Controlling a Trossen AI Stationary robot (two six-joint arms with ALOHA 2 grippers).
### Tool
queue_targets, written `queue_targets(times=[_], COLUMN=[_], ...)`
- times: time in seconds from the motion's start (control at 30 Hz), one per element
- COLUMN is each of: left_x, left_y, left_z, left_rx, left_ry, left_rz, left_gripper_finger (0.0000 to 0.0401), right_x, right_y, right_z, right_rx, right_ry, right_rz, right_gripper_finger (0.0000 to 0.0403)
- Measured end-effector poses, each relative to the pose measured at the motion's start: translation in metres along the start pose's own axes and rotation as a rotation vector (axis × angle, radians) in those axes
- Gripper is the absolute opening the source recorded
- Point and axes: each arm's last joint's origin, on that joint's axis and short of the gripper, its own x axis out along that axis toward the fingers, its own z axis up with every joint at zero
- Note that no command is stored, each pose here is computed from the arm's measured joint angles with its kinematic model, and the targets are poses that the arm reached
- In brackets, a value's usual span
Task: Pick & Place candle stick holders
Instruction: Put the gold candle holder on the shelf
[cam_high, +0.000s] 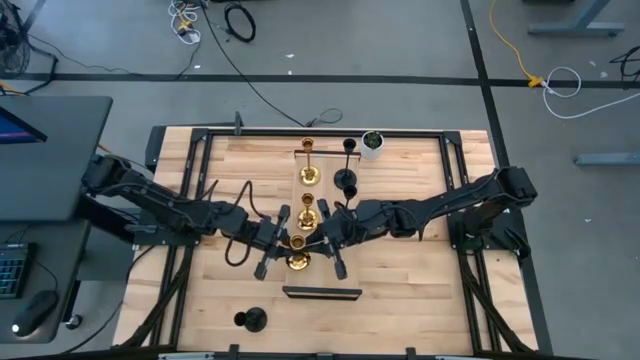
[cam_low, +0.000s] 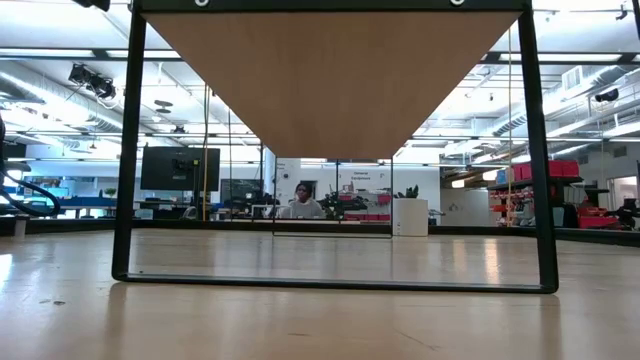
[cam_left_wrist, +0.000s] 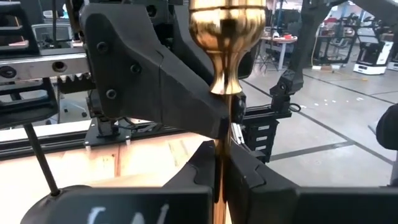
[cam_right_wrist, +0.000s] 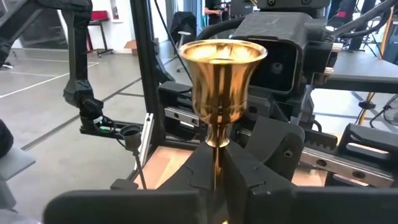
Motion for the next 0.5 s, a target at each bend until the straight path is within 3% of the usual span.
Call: queue_targets(times=[0.3,0.5], left_x=[0.0,0.0], left_y=[-0.006,-0.005], left_z=[-0.001,0.002], left_rx=[0.008,0.022], left_ry=[0.009,-0.021], left_rz=[-0.035,-0.014], left_gripper_finger=[0.0012,0.0012], right_x=[-0.023,-0.043], right_y=[0.012,0.028], right_z=[0.016,0.028], right_rx=[-0.002,-0.022], right_ry=[0.064,0.098], right_rz=[-0.016,-0.033], right_gripper_finger=[0.0081,0.0095])
